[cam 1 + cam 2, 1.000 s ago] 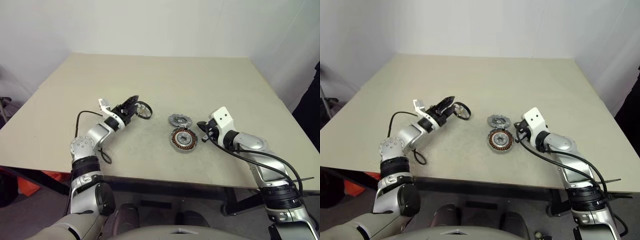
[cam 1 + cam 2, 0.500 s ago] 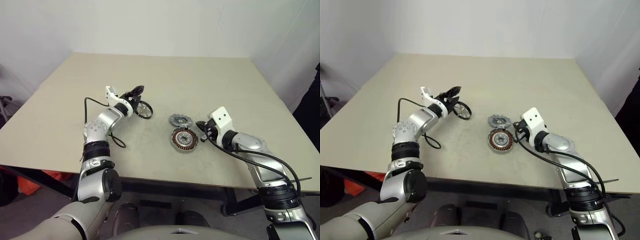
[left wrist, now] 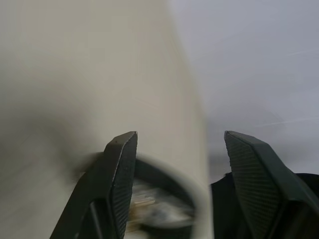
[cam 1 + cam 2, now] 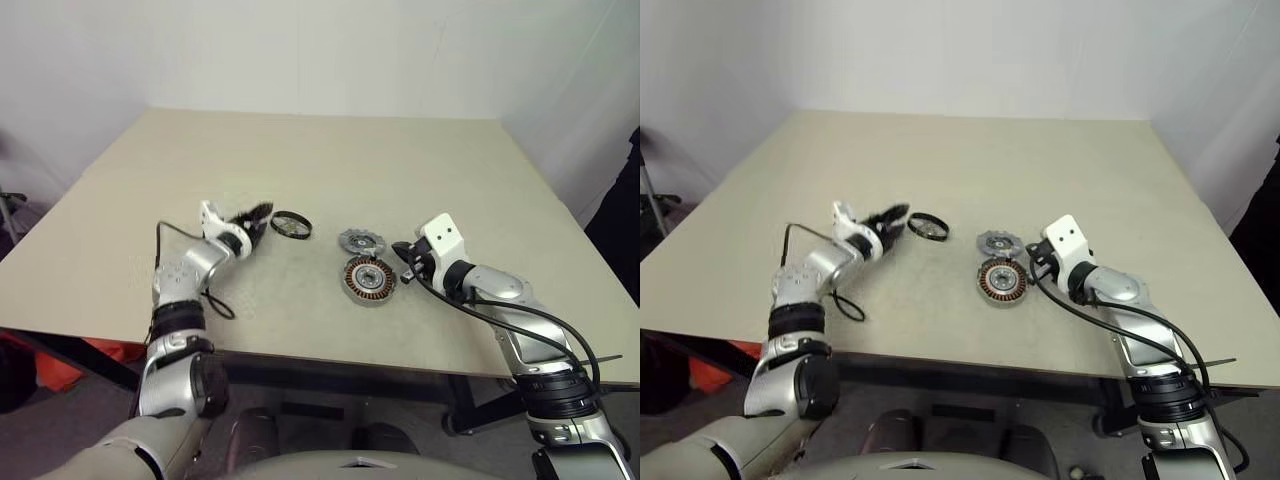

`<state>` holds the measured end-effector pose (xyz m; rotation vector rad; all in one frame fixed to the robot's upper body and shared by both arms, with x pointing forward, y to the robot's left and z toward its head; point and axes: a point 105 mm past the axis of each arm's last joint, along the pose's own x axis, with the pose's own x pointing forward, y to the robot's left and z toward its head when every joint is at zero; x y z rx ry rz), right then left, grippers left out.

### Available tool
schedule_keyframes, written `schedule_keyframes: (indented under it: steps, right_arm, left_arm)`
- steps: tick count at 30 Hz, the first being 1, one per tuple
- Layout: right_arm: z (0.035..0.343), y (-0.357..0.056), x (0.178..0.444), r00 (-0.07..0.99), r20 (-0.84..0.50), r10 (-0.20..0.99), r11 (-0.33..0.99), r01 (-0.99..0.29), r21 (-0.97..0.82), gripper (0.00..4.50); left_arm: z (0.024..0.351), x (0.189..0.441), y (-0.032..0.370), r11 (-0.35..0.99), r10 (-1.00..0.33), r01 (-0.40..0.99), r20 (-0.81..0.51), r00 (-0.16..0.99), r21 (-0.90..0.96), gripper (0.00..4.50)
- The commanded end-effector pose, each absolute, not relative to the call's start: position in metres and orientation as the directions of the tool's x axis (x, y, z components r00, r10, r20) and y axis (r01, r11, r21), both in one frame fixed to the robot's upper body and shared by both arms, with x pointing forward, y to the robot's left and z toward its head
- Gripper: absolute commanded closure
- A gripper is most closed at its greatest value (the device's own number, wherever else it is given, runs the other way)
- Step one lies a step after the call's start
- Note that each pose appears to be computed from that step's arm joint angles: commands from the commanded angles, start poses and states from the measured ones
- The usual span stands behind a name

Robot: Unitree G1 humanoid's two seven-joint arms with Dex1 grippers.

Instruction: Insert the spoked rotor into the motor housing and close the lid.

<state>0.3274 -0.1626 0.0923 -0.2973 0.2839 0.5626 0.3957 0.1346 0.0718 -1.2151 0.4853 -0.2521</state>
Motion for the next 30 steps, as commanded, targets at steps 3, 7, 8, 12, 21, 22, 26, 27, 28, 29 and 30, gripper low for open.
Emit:
schedule_keyframes:
  steps: [3, 7, 8, 12, 21, 22, 26, 27, 28, 29, 30]
  right_arm:
    - [0.105, -0.159, 0.332, 0.818, -0.298, 0.491, 0.797, -0.561, -0.225, 4.5]
    - [0.105, -0.158, 0.334, 0.817, -0.296, 0.494, 0.795, -0.563, -0.227, 4.5]
    - [0.105, -0.158, 0.334, 0.817, -0.296, 0.494, 0.795, -0.563, -0.228, 4.5]
    - [0.105, -0.158, 0.335, 0.818, -0.295, 0.494, 0.794, -0.563, -0.23, 4.5]
    - [0.105, -0.157, 0.335, 0.818, -0.293, 0.495, 0.793, -0.563, -0.231, 4.5]
    - [0.105, -0.157, 0.335, 0.817, -0.292, 0.496, 0.793, -0.564, -0.23, 4.5]
    - [0.104, -0.155, 0.334, 0.816, -0.295, 0.498, 0.791, -0.566, -0.23, 4.5]
    - [0.104, -0.155, 0.334, 0.816, -0.295, 0.498, 0.791, -0.566, -0.231, 4.5]
    - [0.104, -0.156, 0.335, 0.816, -0.295, 0.497, 0.791, -0.566, -0.232, 4.5]
    - [0.104, -0.156, 0.335, 0.816, -0.296, 0.496, 0.791, -0.565, -0.233, 4.5]
    - [0.104, -0.156, 0.335, 0.817, -0.297, 0.495, 0.791, -0.565, -0.234, 4.5]
  left_arm:
    - [0.092, 0.394, 0.147, 0.339, -0.434, -0.007, -0.163, 0.886, -0.941, 1.53]
    - [0.092, 0.39, 0.149, 0.331, -0.438, 0.003, -0.151, 0.886, -0.944, 1.53]
    - [0.091, 0.389, 0.15, 0.329, -0.438, 0.003, -0.15, 0.887, -0.944, 1.53]
    - [0.085, 0.387, 0.155, 0.336, -0.426, -0.014, -0.165, 0.89, -0.942, 1.53]
    - [0.1, 0.379, 0.155, 0.249, -0.497, 0.082, -0.055, 0.866, -0.965, 1.53]
    - [0.102, 0.377, 0.154, 0.229, -0.511, 0.094, -0.038, 0.859, -0.969, 1.53]
    - [0.102, 0.361, 0.142, 0.209, -0.595, 0.129, -0.022, 0.803, -0.969, 1.53]
    - [0.099, 0.359, 0.141, 0.214, -0.6, 0.124, -0.03, 0.8, -0.969, 1.53]
    - [0.095, 0.358, 0.143, 0.227, -0.596, 0.11, -0.049, 0.802, -0.968, 1.53]
    - [0.089, 0.356, 0.145, 0.241, -0.591, 0.095, -0.069, 0.804, -0.966, 1.53]
    - [0.084, 0.355, 0.147, 0.255, -0.587, 0.081, -0.088, 0.805, -0.964, 1.53]
